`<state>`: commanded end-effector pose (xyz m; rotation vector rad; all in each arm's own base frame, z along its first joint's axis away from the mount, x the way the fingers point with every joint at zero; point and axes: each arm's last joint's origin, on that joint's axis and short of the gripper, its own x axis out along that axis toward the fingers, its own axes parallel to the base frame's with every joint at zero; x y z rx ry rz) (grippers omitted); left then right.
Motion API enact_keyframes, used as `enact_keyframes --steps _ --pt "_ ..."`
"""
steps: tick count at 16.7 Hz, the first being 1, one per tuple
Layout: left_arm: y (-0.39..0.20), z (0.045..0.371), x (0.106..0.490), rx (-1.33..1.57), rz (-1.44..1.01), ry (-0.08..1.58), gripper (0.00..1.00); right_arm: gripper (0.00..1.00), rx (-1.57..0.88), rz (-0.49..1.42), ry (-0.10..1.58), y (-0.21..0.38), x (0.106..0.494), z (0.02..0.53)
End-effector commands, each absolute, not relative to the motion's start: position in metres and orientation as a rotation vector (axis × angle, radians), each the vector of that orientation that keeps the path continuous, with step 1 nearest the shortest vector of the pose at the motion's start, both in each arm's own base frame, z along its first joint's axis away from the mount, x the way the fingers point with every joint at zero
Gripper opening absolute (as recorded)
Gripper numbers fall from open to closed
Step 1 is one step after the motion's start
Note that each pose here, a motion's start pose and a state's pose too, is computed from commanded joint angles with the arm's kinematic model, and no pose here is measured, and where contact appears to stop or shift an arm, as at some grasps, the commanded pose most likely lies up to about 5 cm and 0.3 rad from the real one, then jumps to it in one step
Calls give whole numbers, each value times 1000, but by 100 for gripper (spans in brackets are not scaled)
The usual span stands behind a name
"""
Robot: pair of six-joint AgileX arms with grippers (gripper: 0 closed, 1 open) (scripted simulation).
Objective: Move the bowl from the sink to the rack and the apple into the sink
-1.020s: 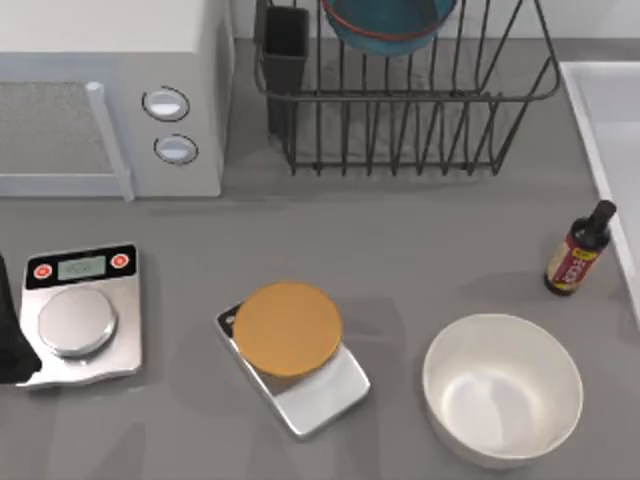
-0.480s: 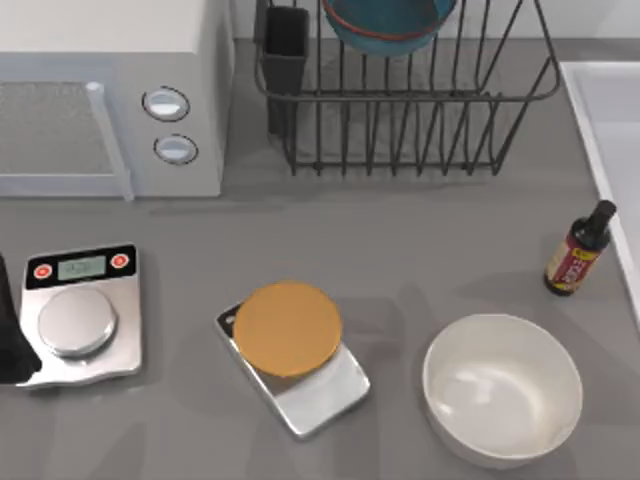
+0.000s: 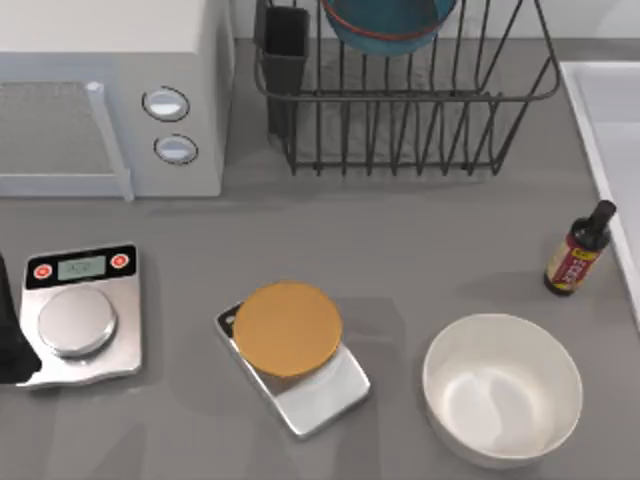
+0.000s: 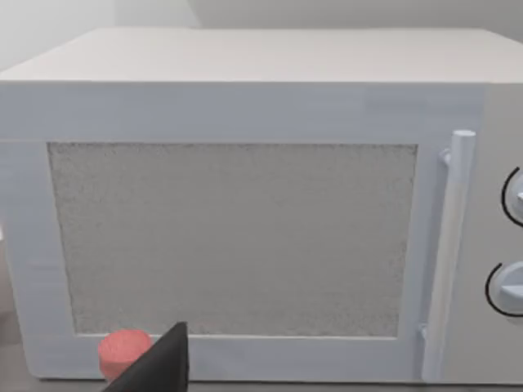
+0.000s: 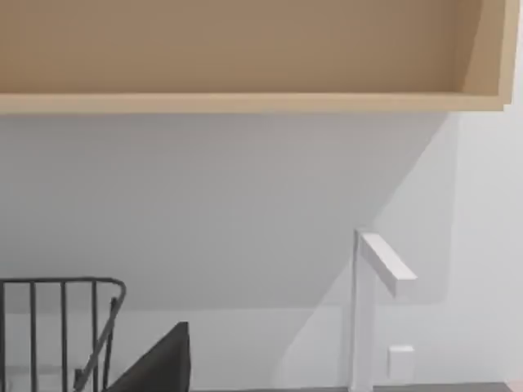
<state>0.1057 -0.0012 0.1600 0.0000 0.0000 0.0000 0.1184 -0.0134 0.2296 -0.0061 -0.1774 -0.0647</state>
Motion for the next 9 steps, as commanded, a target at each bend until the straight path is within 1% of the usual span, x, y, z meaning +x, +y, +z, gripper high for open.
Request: enact_keyframes --steps 5,9 --pt "-1 160 106 0 0 0 100 100 1 -10 -24 -3 106 169" --pt "-1 160 106 0 0 0 100 100 0 0 0 -1 106 160"
